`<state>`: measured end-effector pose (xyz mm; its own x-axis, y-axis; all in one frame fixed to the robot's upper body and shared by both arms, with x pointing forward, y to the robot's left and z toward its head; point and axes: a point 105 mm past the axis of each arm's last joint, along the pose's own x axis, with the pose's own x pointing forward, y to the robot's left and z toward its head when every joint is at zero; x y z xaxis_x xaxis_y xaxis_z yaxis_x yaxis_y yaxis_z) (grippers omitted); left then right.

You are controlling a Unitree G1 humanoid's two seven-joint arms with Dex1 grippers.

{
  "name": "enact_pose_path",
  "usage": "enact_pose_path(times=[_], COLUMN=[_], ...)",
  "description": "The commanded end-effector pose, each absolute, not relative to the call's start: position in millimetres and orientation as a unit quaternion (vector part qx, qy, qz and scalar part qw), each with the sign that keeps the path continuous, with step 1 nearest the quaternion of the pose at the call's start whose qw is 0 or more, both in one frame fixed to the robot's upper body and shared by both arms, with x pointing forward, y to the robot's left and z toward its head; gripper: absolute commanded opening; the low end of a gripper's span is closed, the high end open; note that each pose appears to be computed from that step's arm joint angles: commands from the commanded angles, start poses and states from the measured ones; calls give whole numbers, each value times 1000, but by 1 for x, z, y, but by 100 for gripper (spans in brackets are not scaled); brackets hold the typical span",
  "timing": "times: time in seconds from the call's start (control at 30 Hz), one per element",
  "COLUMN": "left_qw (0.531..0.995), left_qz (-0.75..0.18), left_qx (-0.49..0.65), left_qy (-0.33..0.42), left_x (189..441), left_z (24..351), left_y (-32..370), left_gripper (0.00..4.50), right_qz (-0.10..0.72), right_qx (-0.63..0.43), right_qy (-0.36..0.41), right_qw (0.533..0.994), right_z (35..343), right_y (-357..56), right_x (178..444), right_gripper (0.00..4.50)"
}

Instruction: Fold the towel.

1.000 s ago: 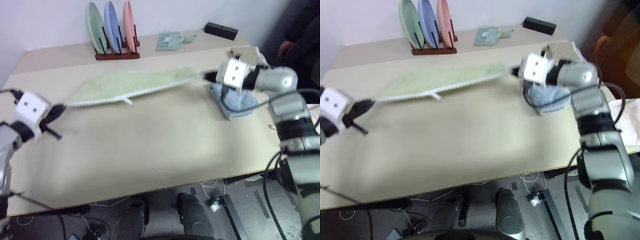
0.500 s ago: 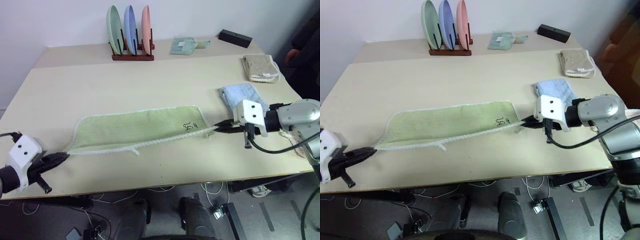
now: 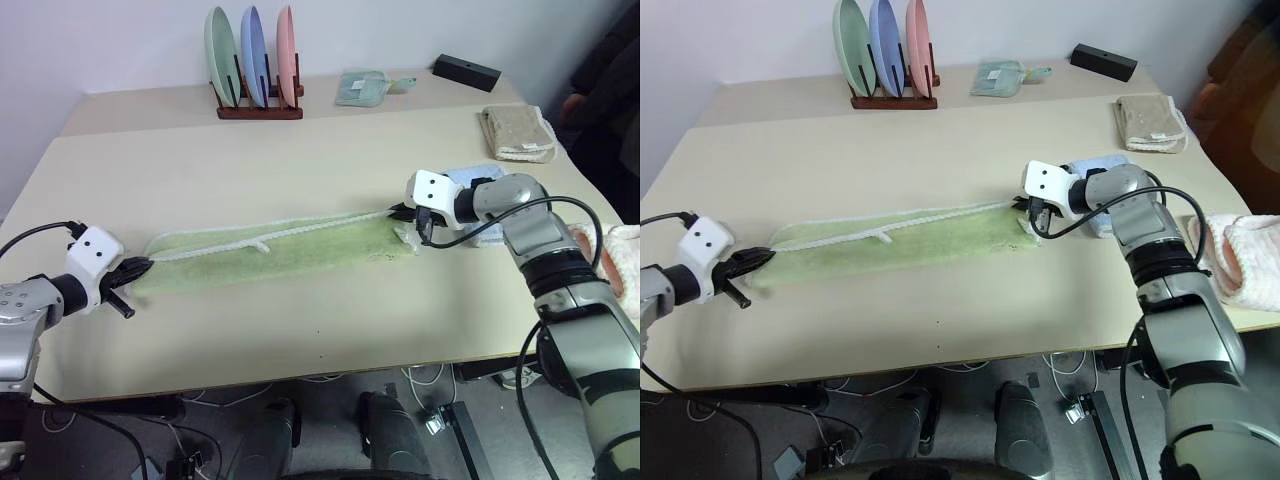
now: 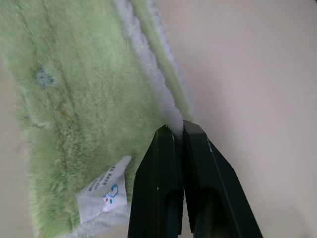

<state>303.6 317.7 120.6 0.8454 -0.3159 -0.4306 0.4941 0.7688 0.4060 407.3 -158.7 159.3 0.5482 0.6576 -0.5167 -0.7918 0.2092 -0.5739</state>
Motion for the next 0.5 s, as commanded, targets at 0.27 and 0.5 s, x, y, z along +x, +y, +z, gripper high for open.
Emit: enact_pose_path(times=[0.27,0.5], left_qw=[936,945], left_qz=[-180,-164], left_qx=[272,253], left_qy=[133,125], left_x=[323,331], left_z=[128,125], left_y=[328,330], left_gripper=[0,0], right_qz=[457,453], right_qx=[-430,-427], right_qy=[56,57], right_qw=[777,781], right_z=[168,165], right_y=[-161,-164], right_x=[417,417], right_gripper=[12,12])
